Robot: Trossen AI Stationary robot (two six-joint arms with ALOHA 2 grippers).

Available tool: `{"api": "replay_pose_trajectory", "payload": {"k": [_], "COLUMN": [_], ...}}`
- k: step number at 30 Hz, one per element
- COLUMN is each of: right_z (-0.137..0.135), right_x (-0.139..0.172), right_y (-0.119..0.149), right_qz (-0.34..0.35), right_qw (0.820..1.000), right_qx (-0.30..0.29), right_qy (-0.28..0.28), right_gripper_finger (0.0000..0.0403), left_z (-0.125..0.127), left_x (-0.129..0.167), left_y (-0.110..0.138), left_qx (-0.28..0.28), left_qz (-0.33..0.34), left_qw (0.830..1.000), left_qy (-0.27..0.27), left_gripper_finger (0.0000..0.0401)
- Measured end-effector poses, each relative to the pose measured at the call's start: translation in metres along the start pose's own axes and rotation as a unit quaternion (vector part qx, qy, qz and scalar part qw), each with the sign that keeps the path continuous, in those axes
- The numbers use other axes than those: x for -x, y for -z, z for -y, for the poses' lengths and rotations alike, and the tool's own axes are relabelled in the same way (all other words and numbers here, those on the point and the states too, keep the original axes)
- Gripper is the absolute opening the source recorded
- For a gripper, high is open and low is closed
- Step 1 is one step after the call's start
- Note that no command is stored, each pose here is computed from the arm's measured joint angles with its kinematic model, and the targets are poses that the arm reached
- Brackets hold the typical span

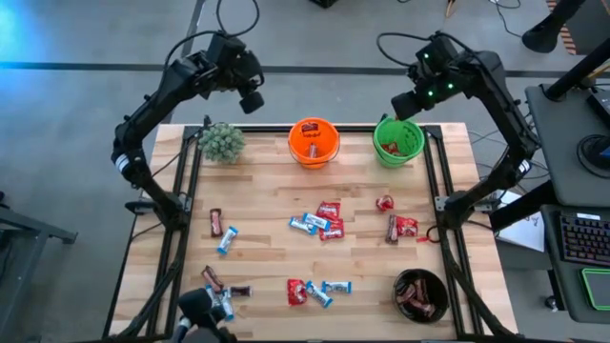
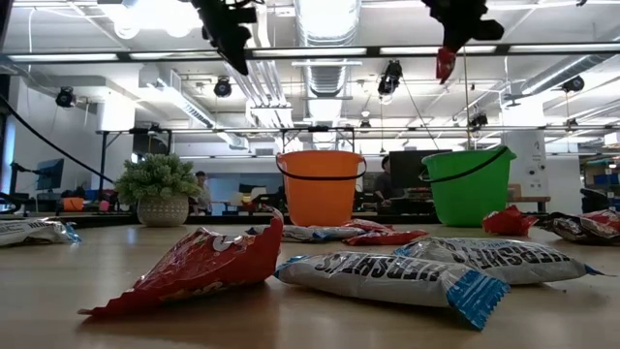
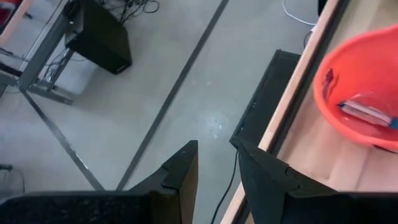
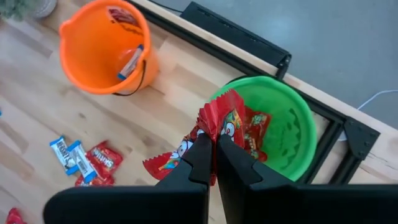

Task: Organize candy in baskets
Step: Put the red candy into the green bucket

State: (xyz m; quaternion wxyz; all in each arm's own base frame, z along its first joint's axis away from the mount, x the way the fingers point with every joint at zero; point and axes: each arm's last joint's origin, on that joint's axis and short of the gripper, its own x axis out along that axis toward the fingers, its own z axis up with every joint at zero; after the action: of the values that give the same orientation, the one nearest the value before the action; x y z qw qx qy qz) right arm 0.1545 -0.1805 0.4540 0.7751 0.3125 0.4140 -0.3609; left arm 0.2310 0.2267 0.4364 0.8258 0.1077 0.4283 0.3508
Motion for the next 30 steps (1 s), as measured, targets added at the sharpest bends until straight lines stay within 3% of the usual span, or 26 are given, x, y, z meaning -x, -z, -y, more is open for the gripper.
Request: {"api": "replay_pose_trajectory", "payload": {"k": [18,30], "right_z": [0.024,0.029], "right_x": [0.0,-0.034], "right_y": [-0.005,-0.004], "right_qz": [0.001,-0.065], "right_qw": [0.998,0.996], "right_qx": [-0.059,-0.056], "right_qy": [0.003,0.013], "right_gripper_finger": [0.0008,0.0011], "left_z": [-0.017,-0.017], "left_x": [-0.008,-0.006], "left_y": [-0.003,-0.002], "left_qx": [0.047,0.045], "left_qz": [0.033,0.031], "left_qw": [0.998,0.998], "left_qy": [-0.037,-0.036], "left_gripper_finger": [0.0098,0.0098]}}
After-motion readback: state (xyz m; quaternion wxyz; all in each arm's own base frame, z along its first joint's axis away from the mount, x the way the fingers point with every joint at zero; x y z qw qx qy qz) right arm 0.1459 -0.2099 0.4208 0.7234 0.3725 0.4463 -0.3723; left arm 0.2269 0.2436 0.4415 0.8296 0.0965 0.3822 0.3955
